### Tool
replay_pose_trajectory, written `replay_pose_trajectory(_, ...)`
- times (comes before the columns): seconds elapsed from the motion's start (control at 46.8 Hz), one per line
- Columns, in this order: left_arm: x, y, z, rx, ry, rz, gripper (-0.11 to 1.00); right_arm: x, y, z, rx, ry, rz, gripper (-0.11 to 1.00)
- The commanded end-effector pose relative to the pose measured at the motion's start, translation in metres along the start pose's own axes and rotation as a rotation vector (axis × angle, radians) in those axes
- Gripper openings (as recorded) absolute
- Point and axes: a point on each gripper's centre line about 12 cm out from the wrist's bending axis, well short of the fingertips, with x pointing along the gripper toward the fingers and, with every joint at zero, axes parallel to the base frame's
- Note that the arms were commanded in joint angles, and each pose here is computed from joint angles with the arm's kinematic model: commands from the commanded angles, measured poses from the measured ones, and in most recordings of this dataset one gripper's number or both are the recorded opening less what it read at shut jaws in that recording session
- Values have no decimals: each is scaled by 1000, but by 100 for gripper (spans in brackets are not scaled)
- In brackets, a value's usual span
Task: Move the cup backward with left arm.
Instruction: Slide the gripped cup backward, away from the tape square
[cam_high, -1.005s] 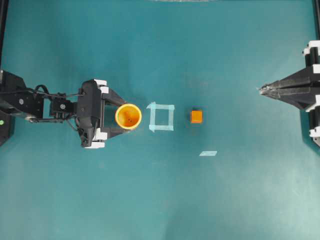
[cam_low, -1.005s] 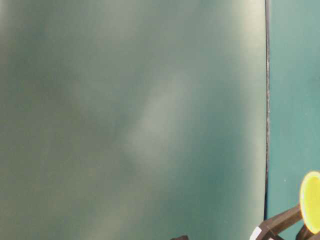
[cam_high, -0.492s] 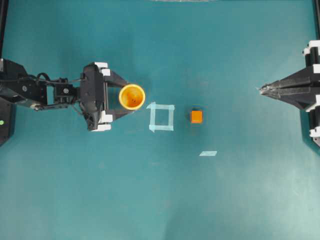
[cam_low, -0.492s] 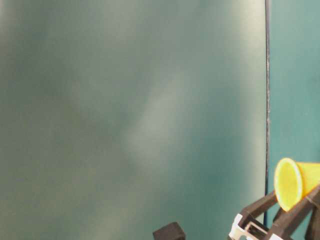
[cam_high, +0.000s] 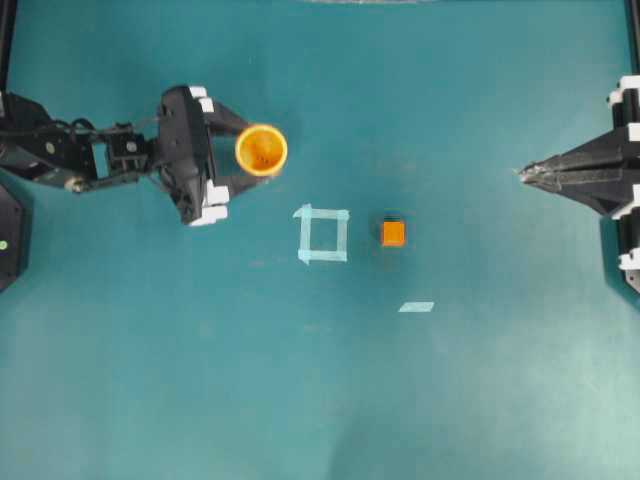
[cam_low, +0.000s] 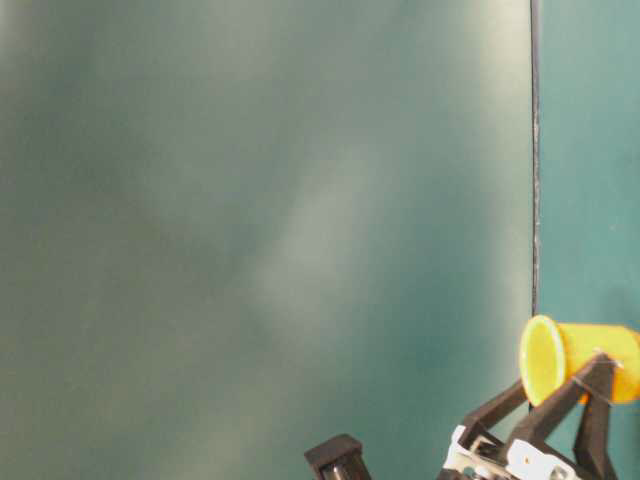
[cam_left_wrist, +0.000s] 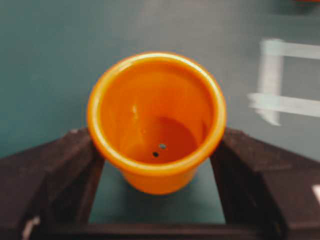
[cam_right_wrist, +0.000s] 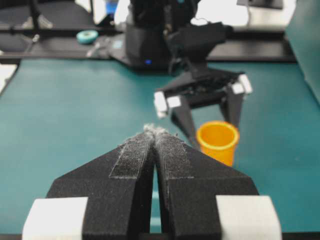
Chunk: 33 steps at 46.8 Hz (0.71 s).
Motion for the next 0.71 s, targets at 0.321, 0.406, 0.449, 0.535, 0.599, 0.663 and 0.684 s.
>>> replay_pose_trajectory(0.321,14,50,18,-35,-8,121,66,2,-1,17,1,-41,-5,0)
replay_pose_trajectory(0.406,16,58,17,-40,12,138,66,2,-1,17,1,-41,-5,0)
replay_pose_trajectory(0.449,17,61,16,-43,23,143,66,2,-1,17,1,-41,-5,0)
replay_pose_trajectory(0.535,19,66,15,-49,40,153,66,2,-1,17,1,-41,-5,0)
replay_pose_trajectory(0.599,18,69,14,-50,41,161,66,2,-1,17,1,-41,-5,0)
replay_pose_trajectory(0.663,18,74,14,-56,42,175,66,2,-1,17,1,-41,-5,0)
replay_pose_trajectory(0.684,17,76,13,-57,43,179,66,2,-1,18,1,-43,-5,0)
